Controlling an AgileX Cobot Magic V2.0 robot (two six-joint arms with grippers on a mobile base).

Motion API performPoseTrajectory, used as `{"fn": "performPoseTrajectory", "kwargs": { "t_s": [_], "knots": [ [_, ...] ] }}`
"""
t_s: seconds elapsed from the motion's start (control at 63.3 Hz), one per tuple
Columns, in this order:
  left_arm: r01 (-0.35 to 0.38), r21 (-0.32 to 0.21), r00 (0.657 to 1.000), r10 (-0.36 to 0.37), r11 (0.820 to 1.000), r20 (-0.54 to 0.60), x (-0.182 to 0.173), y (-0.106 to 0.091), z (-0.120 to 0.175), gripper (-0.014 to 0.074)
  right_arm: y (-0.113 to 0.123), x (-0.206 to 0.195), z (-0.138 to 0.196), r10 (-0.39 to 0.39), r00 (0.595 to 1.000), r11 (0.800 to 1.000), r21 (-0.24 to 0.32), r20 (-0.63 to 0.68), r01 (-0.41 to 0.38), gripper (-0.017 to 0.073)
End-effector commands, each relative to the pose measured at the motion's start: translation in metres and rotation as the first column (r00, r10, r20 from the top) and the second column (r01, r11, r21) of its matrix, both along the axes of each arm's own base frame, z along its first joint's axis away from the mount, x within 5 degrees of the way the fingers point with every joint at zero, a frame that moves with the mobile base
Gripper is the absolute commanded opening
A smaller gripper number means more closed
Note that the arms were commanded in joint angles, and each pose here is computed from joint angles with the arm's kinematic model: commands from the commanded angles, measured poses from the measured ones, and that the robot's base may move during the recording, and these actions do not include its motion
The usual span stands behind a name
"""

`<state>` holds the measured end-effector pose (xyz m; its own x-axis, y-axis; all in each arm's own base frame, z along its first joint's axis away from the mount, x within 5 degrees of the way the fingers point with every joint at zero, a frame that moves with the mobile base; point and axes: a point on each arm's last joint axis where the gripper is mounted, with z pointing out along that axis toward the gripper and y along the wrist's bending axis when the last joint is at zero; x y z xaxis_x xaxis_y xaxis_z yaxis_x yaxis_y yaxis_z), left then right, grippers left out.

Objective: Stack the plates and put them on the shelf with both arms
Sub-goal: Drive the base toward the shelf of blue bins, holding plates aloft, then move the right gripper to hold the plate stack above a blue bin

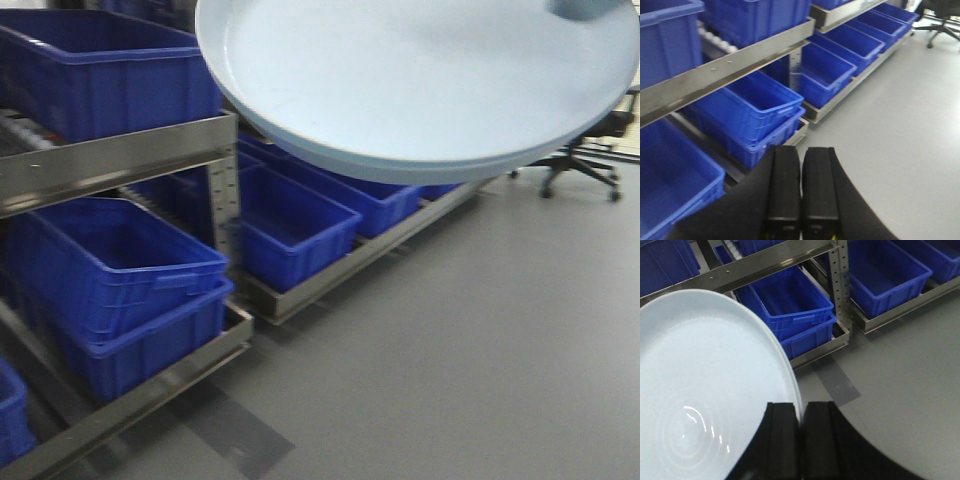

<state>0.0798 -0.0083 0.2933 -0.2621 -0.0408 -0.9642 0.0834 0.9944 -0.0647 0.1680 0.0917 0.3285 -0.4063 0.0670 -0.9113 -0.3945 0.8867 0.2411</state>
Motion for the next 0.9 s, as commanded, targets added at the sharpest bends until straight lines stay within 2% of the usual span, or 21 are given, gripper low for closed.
{"fn": "performPoseTrajectory", "kwargs": {
  "t_s": [0.0,0.885],
  "knots": [
    [-0.001,-0.013,0.994,0.003,1.000,0.110,0.0016,0.0000,0.0171,0.0099,-0.0002,0.0003,0.0234,-0.010,0.991,0.997,0.072,0.135,0.000,0.0048],
    [-0.001,-0.013,0.994,0.003,1.000,0.110,0.0016,0.0000,0.0171,0.0099,-0.0002,0.0003,0.0234,-0.010,0.991,0.997,0.072,0.135,0.000,0.0048]
  ]
}}
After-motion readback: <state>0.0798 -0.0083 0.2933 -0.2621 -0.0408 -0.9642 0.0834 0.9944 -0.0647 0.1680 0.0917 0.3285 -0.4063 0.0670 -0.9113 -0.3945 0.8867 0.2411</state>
